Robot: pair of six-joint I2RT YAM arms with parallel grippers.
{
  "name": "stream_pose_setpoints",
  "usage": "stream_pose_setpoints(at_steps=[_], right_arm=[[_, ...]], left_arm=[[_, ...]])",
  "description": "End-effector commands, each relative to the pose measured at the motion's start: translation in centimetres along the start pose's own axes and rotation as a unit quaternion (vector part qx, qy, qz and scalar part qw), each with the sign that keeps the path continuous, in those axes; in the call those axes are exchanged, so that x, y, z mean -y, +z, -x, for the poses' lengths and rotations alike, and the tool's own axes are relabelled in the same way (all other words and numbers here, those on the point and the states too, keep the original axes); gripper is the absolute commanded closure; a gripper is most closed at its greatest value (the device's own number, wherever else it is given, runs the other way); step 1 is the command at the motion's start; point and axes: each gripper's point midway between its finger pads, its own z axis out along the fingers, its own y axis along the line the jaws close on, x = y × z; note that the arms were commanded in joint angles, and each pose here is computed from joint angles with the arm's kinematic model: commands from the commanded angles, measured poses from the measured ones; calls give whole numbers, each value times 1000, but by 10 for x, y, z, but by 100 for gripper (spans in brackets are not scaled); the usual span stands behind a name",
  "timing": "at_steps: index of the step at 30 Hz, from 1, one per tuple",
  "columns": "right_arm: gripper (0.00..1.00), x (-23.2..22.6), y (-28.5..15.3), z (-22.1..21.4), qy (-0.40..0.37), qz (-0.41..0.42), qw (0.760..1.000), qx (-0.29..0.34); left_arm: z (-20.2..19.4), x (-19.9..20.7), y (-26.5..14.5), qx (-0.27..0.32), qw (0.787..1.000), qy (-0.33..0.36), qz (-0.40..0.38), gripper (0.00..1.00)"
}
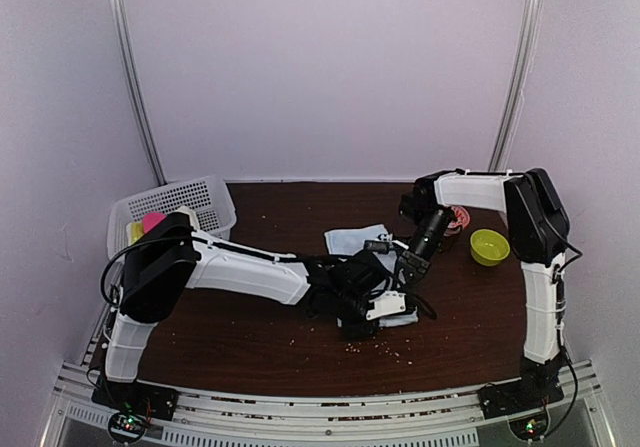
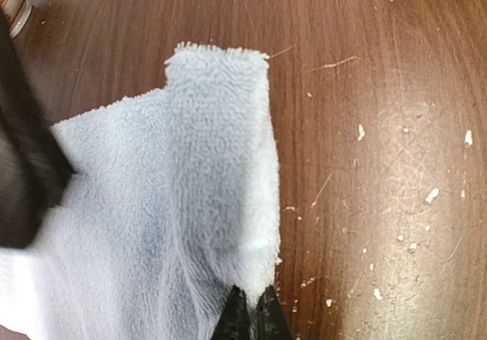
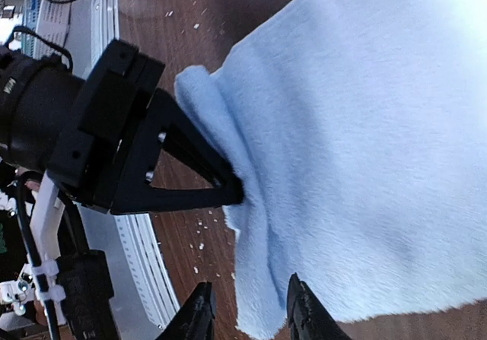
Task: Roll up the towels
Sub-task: Roll the towel at the center of the board.
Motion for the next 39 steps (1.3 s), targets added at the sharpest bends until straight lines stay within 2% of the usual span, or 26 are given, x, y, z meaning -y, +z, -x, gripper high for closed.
stream_pose_setpoints(at_steps=[1, 3, 7, 11, 15, 18, 21, 24, 26, 29, 31, 34, 39], right_arm=[[66, 45, -33, 8, 45, -81, 995, 42], [67, 74, -31, 8, 75, -140, 987, 39], [68, 105, -21, 14, 82, -213, 973, 28], [69, 111, -4, 27, 77, -214, 974, 16], [70, 100, -4, 43, 67, -186, 980, 28], [69, 82, -53, 57, 49, -204, 975, 80], [66, 48, -124, 66, 24, -251, 955, 157], [61, -8, -183, 67, -23, -285, 931, 226], [59, -55, -201, 64, -79, -281, 921, 259], [54, -123, -187, 48, -174, -235, 918, 268], [53, -150, -152, 30, -225, -213, 922, 230], [53, -159, -95, 4, -276, -219, 921, 164], [54, -140, -18, -30, -314, -256, 912, 55]], left_arm=[[-6, 19, -1, -25, 998, -22, -61, 100], [2, 27, -9, -21, 995, -36, -92, 100], [2, 39, -21, -36, 988, -69, -130, 100], [0, 47, -34, -43, 979, -108, -169, 100], [-5, 47, -38, -29, 953, -180, -242, 100], [-3, 40, -35, -18, 933, -225, -280, 100], [-2, 31, -29, -8, 910, -269, -316, 100], [-13, 24, -22, -11, 879, -321, -352, 100], [-23, 17, -15, -13, 870, -343, -353, 100], [-37, 8, -6, -18, 861, -369, -350, 100], [-39, 9, -3, -18, 856, -373, -358, 100], [-46, 14, 2, -27, 848, -380, -367, 100], [-56, 16, 8, -33, 844, -389, -368, 100]])
